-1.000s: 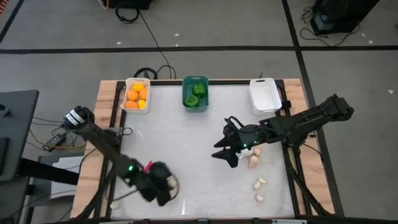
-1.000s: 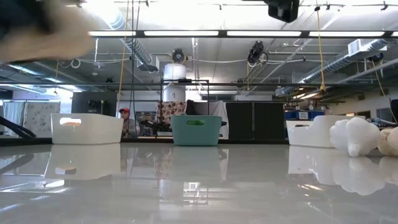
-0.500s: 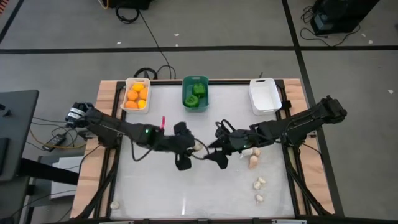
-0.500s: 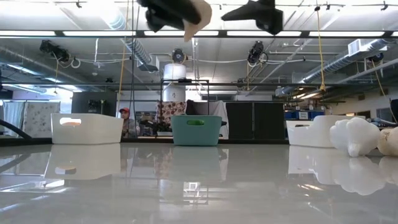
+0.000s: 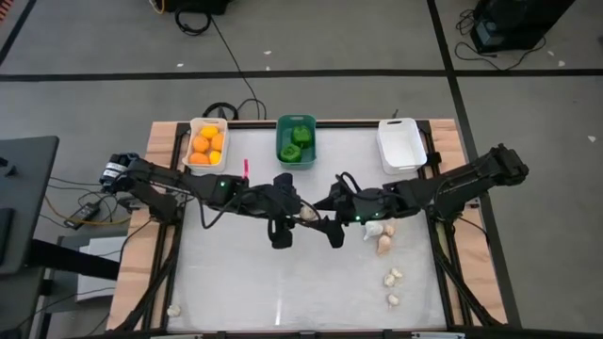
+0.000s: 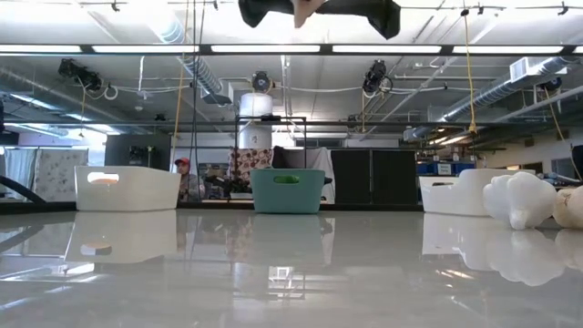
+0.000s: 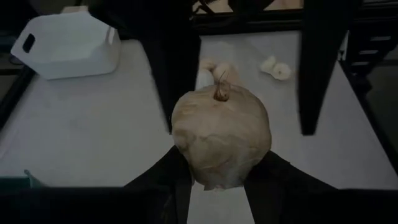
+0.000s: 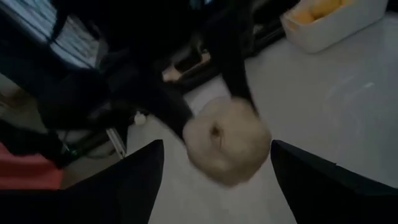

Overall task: Sort produce into baskets
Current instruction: Put the bottom left white garlic into the right white bin

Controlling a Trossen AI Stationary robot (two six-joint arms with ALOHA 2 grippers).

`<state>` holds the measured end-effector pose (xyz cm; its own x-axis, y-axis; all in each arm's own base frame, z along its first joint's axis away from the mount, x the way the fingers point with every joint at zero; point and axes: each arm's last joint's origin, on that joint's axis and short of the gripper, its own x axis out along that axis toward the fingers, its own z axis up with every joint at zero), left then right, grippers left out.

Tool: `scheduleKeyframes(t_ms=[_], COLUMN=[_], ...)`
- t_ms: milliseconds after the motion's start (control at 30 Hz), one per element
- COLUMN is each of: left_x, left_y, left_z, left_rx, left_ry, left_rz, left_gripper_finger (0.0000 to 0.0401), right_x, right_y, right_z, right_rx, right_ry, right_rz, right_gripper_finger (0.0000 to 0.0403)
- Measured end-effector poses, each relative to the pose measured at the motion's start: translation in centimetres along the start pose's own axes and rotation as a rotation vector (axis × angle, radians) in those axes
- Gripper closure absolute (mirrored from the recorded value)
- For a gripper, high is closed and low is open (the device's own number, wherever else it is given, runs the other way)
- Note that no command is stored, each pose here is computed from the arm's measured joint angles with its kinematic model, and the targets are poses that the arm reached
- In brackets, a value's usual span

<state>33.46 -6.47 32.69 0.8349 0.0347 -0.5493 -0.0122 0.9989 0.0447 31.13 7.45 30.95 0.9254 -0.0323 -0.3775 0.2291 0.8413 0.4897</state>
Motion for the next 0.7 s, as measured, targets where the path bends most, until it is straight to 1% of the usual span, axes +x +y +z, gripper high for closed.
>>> scheduleKeyframes(t_ms=[167,233,367,600,700], left_x=[0.0,0.0,0.0,0.0,0.0], left_y=[0.0,0.0,0.1,0.2,0.2], left_z=[0.0,0.0,0.0,0.0,0.0], left_rx=[0.005,0.005,0.006,0.001,-0.036], left_ry=[0.001,0.000,0.001,-0.010,-0.013], left_rz=[-0.001,0.009,0.034,0.087,0.094], left_gripper_finger=[0.0274,0.0274,0.0274,0.0274,0.0271], right_x=[0.2,0.3,0.4,0.6,0.6], right_y=[-0.3,-0.7,-1.2,-1.8,-2.0], right_z=[0.8,0.9,1.0,1.5,1.6], right_rx=[0.083,0.121,0.168,0.217,0.227], right_ry=[-0.046,-0.030,0.033,0.050,0.053], right_rz=[0.010,0.000,0.034,0.050,0.050], right_gripper_finger=[0.0131,0.0148,0.0180,0.0193,0.0211])
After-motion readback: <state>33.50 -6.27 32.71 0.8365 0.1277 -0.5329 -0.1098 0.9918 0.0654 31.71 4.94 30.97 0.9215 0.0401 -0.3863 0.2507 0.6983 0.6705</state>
